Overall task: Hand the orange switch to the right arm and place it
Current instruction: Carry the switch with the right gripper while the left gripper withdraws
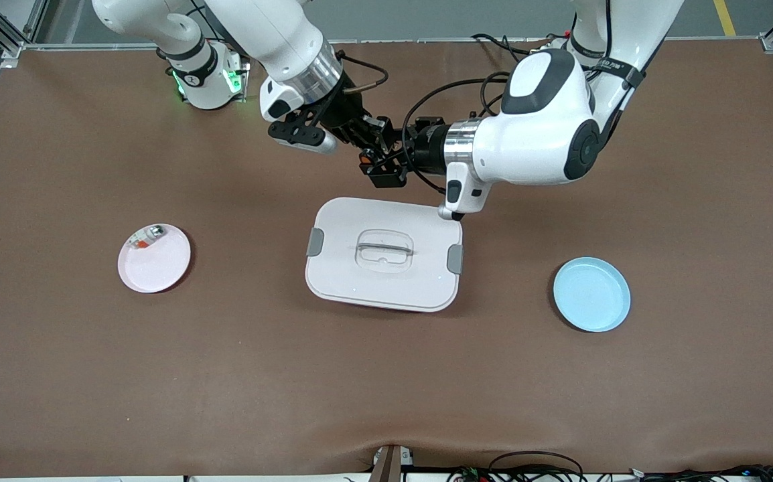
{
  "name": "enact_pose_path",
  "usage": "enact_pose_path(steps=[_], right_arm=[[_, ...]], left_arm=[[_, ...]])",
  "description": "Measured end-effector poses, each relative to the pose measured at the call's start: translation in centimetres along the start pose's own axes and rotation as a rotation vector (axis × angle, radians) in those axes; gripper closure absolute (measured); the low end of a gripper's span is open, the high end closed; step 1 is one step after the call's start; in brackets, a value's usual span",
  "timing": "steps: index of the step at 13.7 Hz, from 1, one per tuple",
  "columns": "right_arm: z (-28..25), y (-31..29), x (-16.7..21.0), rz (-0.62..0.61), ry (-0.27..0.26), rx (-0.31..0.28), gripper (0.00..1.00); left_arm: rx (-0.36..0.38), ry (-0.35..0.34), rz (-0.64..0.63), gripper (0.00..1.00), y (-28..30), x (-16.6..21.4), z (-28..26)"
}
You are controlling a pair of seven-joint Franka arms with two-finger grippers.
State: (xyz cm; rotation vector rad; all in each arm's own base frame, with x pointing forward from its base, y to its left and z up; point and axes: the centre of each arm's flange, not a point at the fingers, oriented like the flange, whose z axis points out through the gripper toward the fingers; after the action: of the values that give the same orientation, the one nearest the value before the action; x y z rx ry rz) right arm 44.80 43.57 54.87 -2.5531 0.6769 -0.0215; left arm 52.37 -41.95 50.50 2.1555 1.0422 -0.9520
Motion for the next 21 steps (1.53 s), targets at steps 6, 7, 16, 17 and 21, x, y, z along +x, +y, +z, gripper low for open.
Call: enact_pose_path(steps=[6, 7, 16, 17, 21], right_arm=[[-1.2, -0.2, 0.5, -0.002, -0.019, -0.038, 0.57], [-1.9, -0.3, 0.6, -0.021, -0.032, -0.059, 0.57], [-6.6, 4.5, 6.6, -0.516, -0.181, -0.328, 0.57], [-7.2, 5.6, 7.9, -0.585, -0.199, -0.355, 0.57], [-10.2, 10.4, 14.0, -0.806, -0.267, -0.424, 0.57]], left_arm=[[-0.044, 0.113, 0.074, 0.0, 1.2, -0.6, -3.8], [-0.052, 0.151, 0.089, 0.0, 1.4, -0.4, -4.8], [-0.035, 0.561, 0.174, 0.0, 0.4, 7.3, -16.2], [-0.007, 0.607, 0.172, 0.0, -0.1, 8.5, -17.1], [0.142, 0.838, 0.18, 0.0, -1.5, 11.7, -19.2]])
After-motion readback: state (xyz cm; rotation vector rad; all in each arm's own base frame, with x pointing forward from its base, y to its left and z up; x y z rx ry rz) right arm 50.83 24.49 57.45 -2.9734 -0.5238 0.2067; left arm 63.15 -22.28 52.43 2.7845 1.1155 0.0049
